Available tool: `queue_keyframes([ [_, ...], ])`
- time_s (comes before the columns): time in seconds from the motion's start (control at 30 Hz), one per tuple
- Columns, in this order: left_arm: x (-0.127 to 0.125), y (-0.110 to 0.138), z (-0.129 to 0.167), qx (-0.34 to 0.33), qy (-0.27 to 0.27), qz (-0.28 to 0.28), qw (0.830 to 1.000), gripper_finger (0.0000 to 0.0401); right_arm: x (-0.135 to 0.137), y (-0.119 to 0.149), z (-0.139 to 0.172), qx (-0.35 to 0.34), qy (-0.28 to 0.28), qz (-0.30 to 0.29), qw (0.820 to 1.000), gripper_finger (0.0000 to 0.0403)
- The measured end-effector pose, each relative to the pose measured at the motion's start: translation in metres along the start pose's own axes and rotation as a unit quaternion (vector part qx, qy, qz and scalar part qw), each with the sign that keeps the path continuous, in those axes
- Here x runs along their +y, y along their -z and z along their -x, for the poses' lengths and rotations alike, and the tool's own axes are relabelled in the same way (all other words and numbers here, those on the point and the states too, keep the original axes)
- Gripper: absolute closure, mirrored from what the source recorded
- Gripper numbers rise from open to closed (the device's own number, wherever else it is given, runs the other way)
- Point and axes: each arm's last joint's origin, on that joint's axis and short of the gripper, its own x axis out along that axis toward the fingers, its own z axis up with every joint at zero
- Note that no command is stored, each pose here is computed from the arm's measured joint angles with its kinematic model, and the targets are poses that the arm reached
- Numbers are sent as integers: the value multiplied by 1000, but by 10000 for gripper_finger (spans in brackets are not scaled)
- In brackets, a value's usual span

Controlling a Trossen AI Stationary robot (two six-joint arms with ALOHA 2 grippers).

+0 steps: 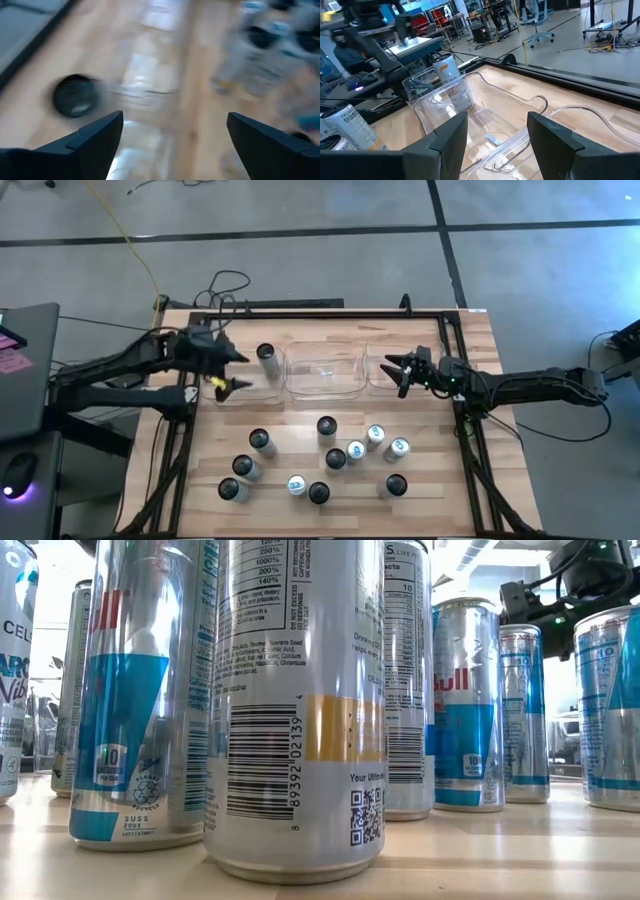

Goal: Sort soda cans
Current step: Put the green soda can into the left transparent bin

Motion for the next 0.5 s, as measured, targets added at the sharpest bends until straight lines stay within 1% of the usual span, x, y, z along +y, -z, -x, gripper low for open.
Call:
queue_keyframes([
  [0.13,-25,1,-5,13,75,-49,996,47,0,-1,0,-3,-1,-1,1000,174],
  [0.23,-45,1,-14,19,100,-86,991,47,0,-1,0,-4,-2,-2,1000,174],
  [0.37,-70,3,-29,33,122,-157,979,47,2,-1,1,-5,-9,-2,1000,174],
  [0.43,-79,6,-36,47,118,-187,974,48,4,0,1,-4,-15,-2,1000,174],
  [0.5,-86,9,-43,60,113,-201,971,48,5,0,1,-3,-19,-2,1000,174],
])
